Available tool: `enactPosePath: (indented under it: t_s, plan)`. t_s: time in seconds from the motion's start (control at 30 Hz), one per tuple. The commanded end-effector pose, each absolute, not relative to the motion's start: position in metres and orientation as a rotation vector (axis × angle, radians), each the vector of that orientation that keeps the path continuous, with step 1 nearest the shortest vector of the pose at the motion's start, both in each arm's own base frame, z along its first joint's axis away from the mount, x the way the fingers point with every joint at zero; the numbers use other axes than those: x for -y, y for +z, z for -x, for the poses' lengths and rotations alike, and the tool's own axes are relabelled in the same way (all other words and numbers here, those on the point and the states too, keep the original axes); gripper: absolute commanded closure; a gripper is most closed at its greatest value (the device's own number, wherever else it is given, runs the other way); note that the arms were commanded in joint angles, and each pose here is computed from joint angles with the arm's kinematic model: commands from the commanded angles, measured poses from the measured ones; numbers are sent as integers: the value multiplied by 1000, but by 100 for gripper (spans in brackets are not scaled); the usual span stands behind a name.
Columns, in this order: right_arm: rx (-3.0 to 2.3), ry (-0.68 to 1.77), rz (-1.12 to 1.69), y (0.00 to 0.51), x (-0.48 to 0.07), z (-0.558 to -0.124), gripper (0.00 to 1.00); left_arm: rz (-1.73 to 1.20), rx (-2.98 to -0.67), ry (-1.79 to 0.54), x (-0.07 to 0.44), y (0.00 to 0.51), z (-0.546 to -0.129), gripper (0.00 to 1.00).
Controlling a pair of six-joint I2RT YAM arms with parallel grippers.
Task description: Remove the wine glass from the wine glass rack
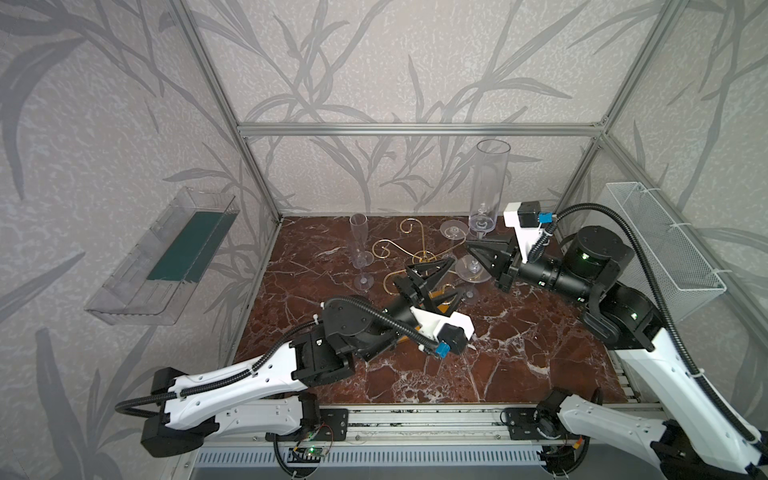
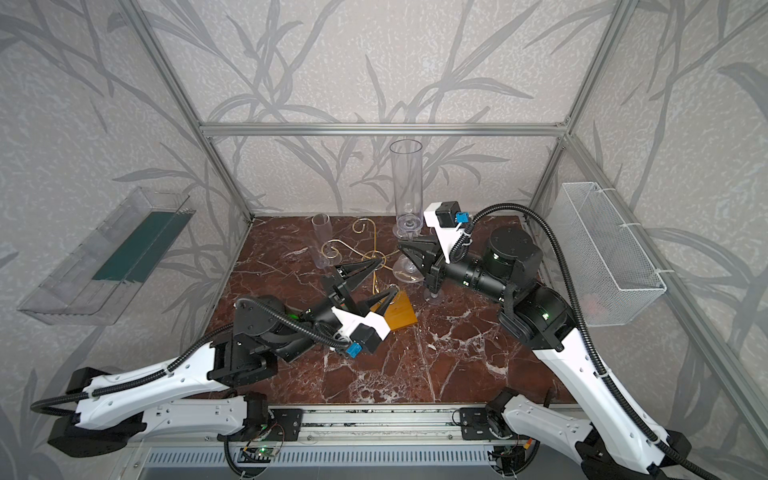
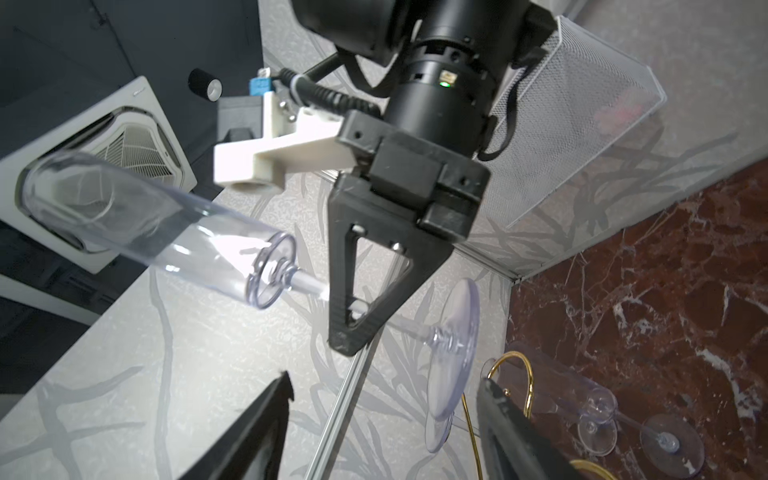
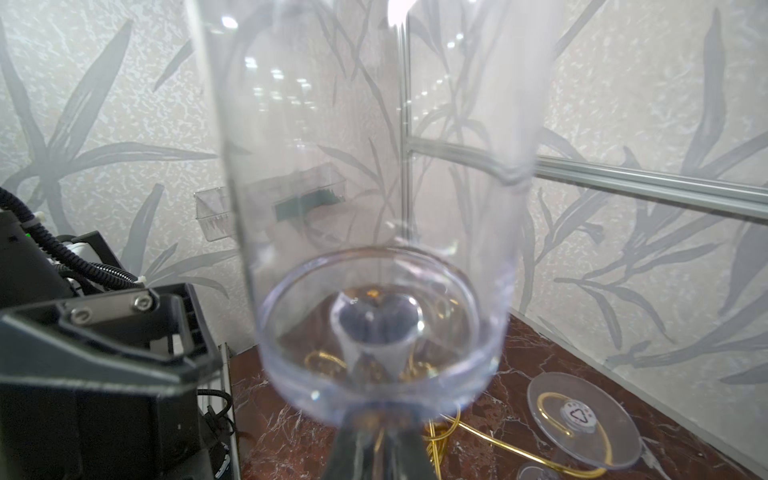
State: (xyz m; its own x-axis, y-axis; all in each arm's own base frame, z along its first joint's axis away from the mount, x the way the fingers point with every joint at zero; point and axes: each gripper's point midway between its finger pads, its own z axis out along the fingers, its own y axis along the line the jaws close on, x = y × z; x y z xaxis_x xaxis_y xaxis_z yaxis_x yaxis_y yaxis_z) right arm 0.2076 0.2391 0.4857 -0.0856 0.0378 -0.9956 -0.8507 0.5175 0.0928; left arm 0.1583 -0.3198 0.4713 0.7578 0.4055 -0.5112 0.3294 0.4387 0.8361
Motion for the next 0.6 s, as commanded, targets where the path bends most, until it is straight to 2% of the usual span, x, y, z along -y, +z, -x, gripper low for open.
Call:
enactPosePath:
  t_s: [0.0, 0.27, 0.43, 0.57]
  plan:
    - [-1416, 776, 717, 501, -223, -203, 100, -968, -888, -194, 298, 508, -163, 25]
    - [-1438, 777, 751, 494, -224, -199, 100, -709, -1046, -622, 261, 549, -186, 13]
    - [-1441, 832, 804, 489, -234, -194, 100, -617, -1086, -818, 254, 562, -200, 12]
    - [-1440, 850, 821, 484, -238, -194, 100, -652, -1083, -896, 263, 566, -200, 11]
